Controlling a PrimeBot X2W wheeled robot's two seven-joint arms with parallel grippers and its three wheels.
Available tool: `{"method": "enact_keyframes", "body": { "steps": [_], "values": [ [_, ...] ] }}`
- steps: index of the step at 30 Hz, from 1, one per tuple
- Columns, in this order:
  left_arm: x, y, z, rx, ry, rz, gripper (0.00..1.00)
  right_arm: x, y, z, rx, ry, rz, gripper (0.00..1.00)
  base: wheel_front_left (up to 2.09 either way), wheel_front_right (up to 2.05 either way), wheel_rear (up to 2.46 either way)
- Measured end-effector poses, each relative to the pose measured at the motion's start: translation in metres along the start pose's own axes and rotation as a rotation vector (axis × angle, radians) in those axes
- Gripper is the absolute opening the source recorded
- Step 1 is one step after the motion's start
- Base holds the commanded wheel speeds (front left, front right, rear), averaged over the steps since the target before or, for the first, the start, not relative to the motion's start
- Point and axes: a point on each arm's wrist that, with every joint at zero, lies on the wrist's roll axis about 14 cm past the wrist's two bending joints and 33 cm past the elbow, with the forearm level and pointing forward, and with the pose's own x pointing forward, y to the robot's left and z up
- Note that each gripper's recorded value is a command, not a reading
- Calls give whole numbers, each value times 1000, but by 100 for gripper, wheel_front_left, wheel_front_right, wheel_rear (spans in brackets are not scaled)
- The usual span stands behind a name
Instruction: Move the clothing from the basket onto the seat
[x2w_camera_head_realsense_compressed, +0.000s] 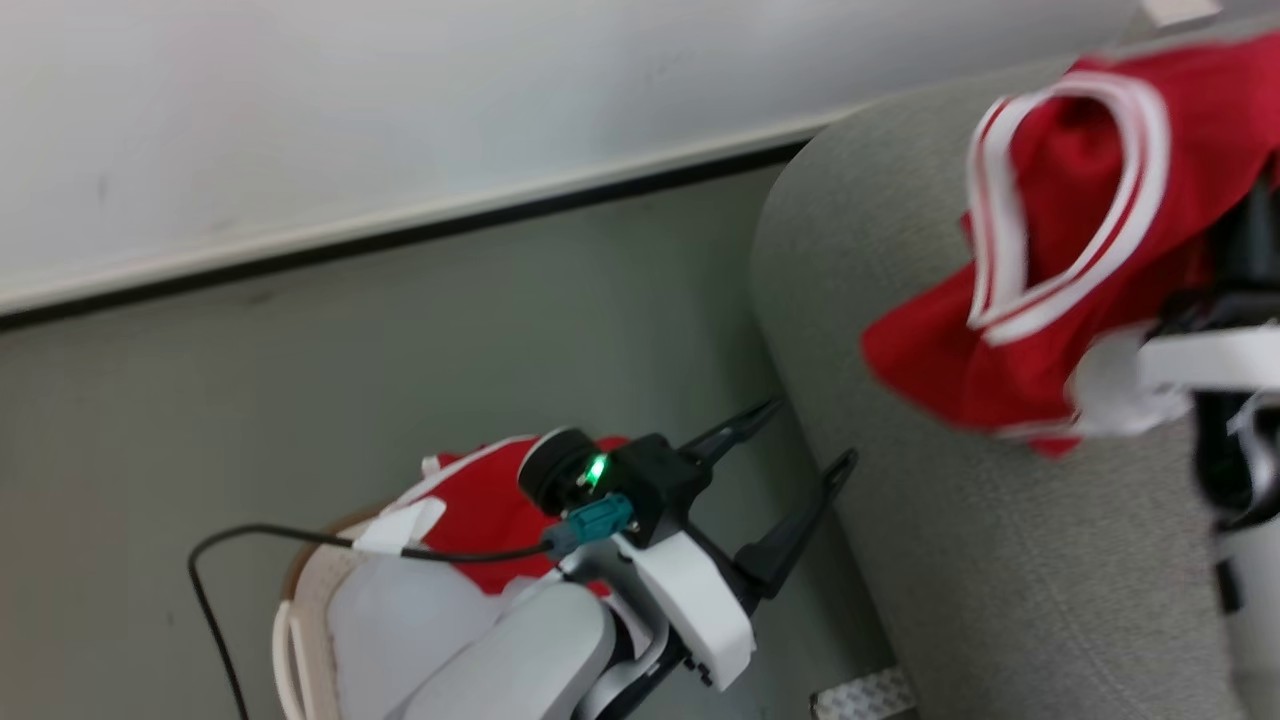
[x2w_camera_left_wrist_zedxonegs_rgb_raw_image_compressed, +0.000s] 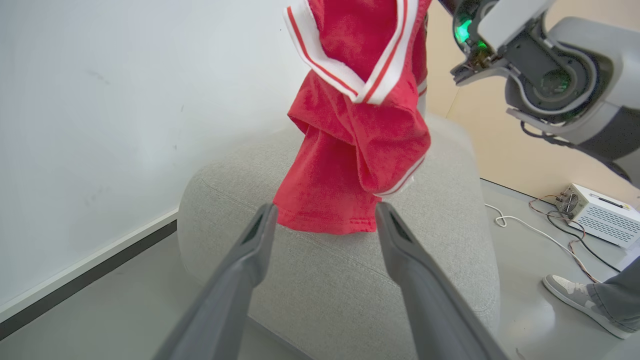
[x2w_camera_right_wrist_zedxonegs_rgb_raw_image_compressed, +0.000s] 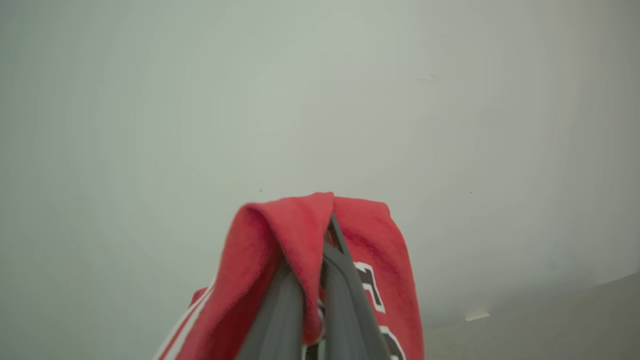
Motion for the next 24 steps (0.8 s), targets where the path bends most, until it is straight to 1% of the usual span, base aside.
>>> {"method": "enact_keyframes", "body": {
  "steps": [2, 5, 10, 12, 14, 16, 18, 21, 23, 24],
  "values": [
    [3, 10, -1, 5, -7, -2, 100, 23, -8, -1, -46, -11, 4, 0, 0, 0, 0],
    [8, 25, -3, 4, -22, 2, 100, 58, -20, -3, -85, -32, -13, 0, 0, 0, 0],
    [8, 58, -18, -15, -21, 37, 100, 111, -42, -13, -146, -47, -58, 0, 0, 0, 0],
    [6, 72, -27, -28, -17, 58, 100, 126, -56, -20, -174, -46, -93, 0, 0, 0, 0],
    [3, 83, -38, -43, -4, 78, 100, 133, -72, -36, -218, -14, -129, 0, 0, 0, 0],
    [-1, 92, -49, -59, 8, 98, 100, 131, -90, -64, -245, 48, -176, 0, 0, 0, 0],
    [-6, 100, -59, -71, 22, 119, 100, 119, -110, -94, -271, 130, -228, 0, 0, 0, 0],
    [-13, 108, -68, -87, 38, 148, 100, 79, -152, -137, -357, 292, -329, 0, 0, 0, 0],
    [-16, 114, -70, -93, 37, 173, 100, 48, -173, -157, -360, 369, -408, 0, 0, 0, 0],
    [-17, 116, -69, -97, 31, 184, 100, 35, -177, -164, -369, 400, -429, 4, 0, 0, 0]
  ]
}}
